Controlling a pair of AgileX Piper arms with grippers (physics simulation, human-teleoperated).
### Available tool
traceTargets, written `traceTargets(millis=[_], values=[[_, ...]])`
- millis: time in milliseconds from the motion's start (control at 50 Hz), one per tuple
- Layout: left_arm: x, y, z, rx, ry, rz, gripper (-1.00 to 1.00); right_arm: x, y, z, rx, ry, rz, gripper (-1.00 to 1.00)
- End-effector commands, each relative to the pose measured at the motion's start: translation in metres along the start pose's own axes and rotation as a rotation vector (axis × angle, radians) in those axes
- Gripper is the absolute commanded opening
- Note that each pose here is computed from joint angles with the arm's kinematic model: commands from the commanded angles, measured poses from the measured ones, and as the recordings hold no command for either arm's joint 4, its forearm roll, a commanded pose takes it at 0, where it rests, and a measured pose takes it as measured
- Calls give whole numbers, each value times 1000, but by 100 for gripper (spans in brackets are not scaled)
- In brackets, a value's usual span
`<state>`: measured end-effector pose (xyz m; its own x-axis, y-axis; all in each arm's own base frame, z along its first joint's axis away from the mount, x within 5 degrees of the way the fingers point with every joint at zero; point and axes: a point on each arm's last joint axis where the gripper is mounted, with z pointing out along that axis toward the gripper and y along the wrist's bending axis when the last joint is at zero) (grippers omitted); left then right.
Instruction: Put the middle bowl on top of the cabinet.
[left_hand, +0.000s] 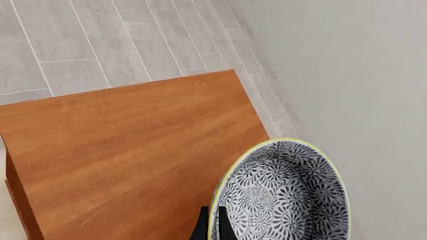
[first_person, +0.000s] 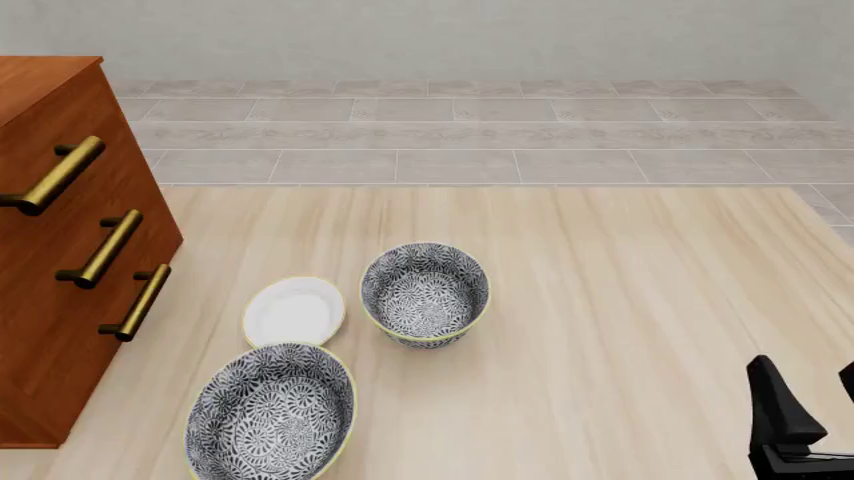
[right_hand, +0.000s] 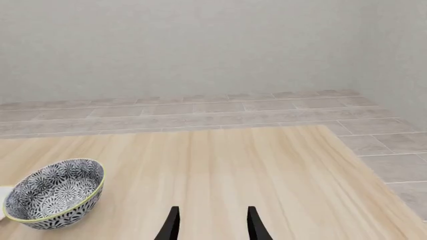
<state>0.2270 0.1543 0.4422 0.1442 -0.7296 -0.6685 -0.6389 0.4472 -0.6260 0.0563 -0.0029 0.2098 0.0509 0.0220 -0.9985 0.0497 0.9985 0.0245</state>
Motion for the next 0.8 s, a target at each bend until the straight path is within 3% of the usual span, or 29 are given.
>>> traceTargets(millis=[20,800], values=[[-6,3,3,-16,-10,20,-100,0,0,0,2,0,2,100],[5,20,33,-64,26,4,-100,0,0,0,7,-2,-3,100]])
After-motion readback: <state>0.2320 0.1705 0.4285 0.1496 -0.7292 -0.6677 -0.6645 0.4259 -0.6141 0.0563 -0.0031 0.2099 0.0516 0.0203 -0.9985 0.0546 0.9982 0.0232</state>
